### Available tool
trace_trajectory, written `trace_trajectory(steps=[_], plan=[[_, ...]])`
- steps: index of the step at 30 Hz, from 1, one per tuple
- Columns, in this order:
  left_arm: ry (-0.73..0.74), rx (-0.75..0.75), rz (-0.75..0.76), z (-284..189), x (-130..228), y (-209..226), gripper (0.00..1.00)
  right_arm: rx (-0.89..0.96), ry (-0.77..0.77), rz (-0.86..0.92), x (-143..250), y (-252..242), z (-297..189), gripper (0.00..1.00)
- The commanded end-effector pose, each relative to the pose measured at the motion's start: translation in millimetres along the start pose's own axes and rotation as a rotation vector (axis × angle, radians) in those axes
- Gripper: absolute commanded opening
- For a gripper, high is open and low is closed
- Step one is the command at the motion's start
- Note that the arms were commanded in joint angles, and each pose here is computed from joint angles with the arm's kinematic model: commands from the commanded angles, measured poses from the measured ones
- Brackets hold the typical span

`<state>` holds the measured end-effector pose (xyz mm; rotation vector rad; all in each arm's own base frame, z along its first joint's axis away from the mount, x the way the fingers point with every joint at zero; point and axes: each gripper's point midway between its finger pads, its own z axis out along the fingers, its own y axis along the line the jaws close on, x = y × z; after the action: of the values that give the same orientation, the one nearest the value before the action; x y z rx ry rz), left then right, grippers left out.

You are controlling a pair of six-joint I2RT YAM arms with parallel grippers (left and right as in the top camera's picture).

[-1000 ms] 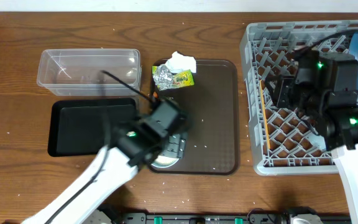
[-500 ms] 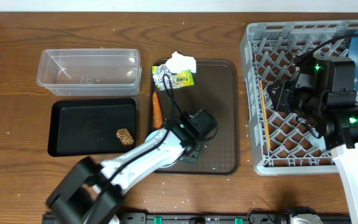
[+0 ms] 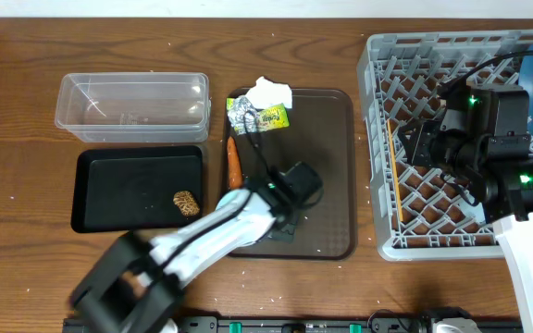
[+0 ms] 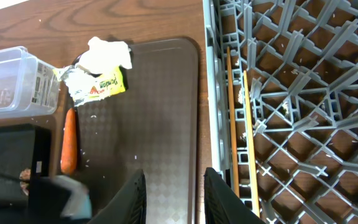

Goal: Sort waste into correct bins and load items into the dishwasher rack
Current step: 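Grasp the white rice bowl with the left gripper and lift it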

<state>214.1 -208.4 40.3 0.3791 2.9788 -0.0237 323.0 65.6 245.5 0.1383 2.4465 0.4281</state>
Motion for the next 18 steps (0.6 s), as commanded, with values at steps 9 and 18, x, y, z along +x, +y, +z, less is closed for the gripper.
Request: trace_trajectory(steps=[9, 18], plan=[[-0.407, 0.219, -0.336, -148, -32, 87, 0.06, 0.005, 0.004, 0.011, 0, 0, 1, 0.23], [-0.548, 0.536, -0.469, -164, -23, 141, 0.06, 0.004, 0.004, 0.012, 0, 0, 1, 0.22]])
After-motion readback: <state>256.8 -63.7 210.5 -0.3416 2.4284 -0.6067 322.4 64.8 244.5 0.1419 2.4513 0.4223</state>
